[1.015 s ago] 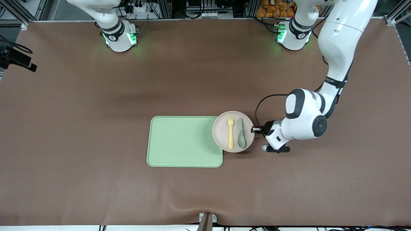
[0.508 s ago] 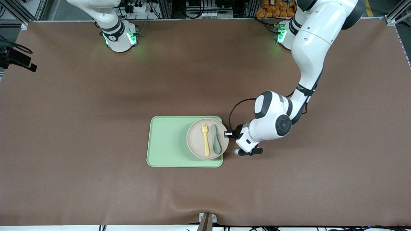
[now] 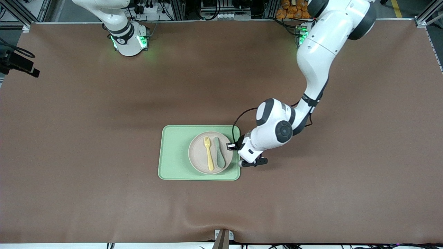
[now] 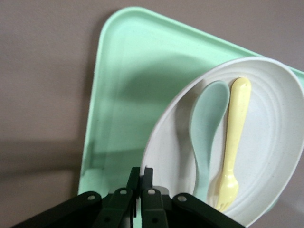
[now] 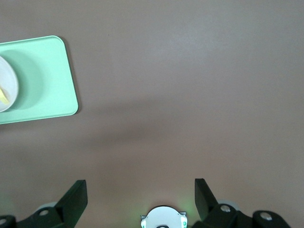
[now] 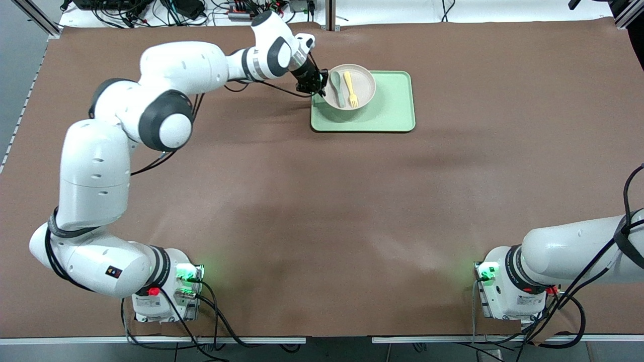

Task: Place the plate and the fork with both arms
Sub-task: 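Slide the plate with the left gripper onto the green placemat, then open the left gripper and withdraw it to the rest pose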

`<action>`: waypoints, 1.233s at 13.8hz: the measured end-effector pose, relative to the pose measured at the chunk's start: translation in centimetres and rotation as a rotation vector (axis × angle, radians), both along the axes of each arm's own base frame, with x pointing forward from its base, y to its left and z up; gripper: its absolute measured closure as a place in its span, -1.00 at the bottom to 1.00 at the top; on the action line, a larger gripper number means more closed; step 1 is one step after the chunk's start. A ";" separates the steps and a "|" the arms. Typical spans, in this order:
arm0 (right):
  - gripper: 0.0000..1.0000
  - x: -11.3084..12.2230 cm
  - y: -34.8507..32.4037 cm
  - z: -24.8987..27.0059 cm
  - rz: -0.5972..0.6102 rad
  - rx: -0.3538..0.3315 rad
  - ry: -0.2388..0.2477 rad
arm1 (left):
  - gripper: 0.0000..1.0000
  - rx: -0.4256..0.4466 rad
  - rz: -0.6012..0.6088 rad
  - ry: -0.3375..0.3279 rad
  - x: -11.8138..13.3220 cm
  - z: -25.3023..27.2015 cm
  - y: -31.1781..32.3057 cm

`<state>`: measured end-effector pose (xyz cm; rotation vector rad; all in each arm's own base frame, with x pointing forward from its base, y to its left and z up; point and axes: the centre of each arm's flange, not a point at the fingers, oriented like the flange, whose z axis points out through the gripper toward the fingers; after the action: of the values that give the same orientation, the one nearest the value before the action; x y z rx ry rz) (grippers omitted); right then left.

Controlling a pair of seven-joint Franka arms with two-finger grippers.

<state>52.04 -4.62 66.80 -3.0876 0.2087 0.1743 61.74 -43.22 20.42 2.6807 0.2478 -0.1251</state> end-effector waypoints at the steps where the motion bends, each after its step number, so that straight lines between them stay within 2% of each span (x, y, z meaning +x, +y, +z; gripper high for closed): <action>1: -1.00 0.0 0.0 0.0 0.000 0.000 0.000 | 0.91 0.031 0.006 -0.013 -0.5 -0.5 -1.1; 5: -1.00 0.0 0.0 0.0 0.000 0.000 0.000 | 0.91 0.075 -0.010 -0.052 -1.9 -1.4 -4.3; 11: -1.00 0.0 0.0 0.0 -0.001 0.000 0.000 | 0.90 0.076 -0.072 -0.087 -1.3 -1.5 -3.6; 12: -1.00 0.0 0.0 0.0 -0.001 0.000 0.000 | 0.80 0.077 -0.076 -0.087 -1.3 -1.6 -3.6; 17: -1.00 0.0 0.0 -0.1 -0.001 0.000 0.002 | -0.20 0.076 -0.078 -0.087 -1.4 -1.7 -3.7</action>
<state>52.04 -4.65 66.72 -3.0873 0.2095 0.1773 60.35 -46.96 18.70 2.7645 0.1237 -0.0224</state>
